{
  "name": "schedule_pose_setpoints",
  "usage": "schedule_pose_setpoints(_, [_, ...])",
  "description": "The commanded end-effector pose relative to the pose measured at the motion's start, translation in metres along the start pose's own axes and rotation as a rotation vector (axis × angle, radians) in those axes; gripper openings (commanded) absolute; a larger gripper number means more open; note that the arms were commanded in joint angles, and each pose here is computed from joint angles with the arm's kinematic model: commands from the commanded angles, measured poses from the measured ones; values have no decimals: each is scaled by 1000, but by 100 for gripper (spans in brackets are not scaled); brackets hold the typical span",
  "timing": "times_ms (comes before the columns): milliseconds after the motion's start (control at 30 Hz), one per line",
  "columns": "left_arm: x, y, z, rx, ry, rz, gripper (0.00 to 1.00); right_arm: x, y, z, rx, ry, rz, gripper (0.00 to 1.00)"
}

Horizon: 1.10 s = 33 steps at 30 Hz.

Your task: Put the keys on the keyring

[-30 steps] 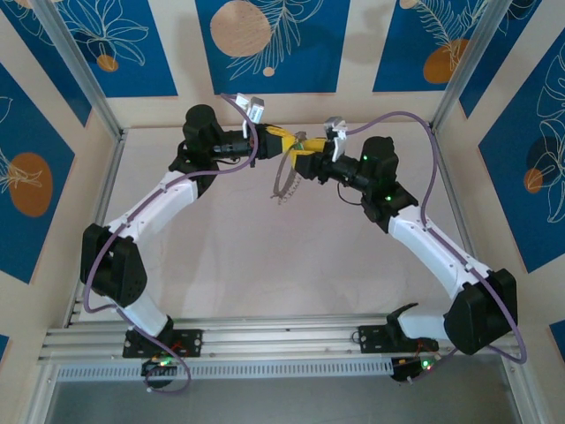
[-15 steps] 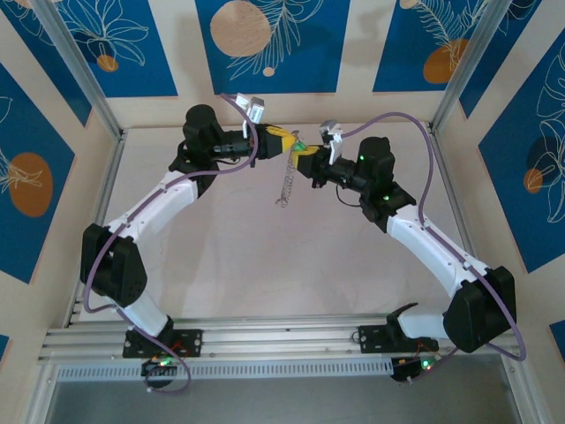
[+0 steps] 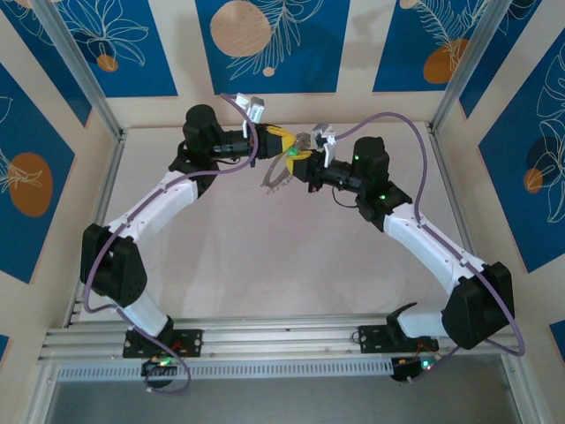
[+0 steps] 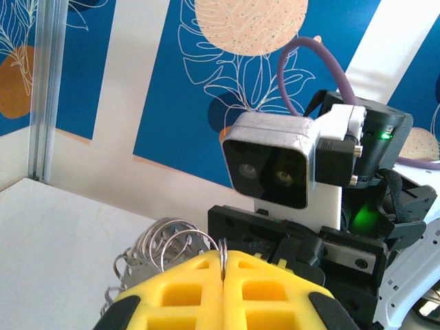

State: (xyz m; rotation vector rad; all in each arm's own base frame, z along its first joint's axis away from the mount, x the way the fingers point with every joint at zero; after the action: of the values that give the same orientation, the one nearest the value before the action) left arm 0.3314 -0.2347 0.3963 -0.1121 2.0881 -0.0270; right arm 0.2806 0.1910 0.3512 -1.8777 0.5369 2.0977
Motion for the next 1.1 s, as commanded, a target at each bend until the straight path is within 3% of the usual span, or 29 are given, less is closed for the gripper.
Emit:
schedule_pose_setpoints(0, [-12,2,-21,27,-75,-41,0,-6,-6,5,-54,16,-3,0])
schedule_pose_setpoints(200, [-8,3,-19,16,-67,-45,0,-6,-10,2,-53,-2,16,0])
schedule_pose_setpoints(367, [-3,4,-13,-16,-58,-55,0,-9,1,-3,-32,-82,21,35])
schedule_pose_setpoints(533, [1,5,-9,-32,-58,-67,0,-6,27,-17,-9,-221,38,49])
schedule_pose_setpoints(800, [8,14,-14,-34,-71,-109,0,-14,66,-6,27,-300,47,52])
schedule_pose_setpoints(1067, [13,20,-21,12,-81,-156,0,-41,98,-4,192,-421,76,54])
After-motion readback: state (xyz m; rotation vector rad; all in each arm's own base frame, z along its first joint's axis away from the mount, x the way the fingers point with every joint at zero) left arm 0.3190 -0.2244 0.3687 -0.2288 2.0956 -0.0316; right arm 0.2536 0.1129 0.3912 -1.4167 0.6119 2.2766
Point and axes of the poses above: each hand's point on the last joint's axis, 136 mm out from that joint toward the fingers, its own y axis back along the fingers, its own z axis along the line the jaws close on, x = y × z, the point moved 10 cm from there along y, back along the fingers, and after that the axes turned 12 degrees about y, right-handed, at the moved point
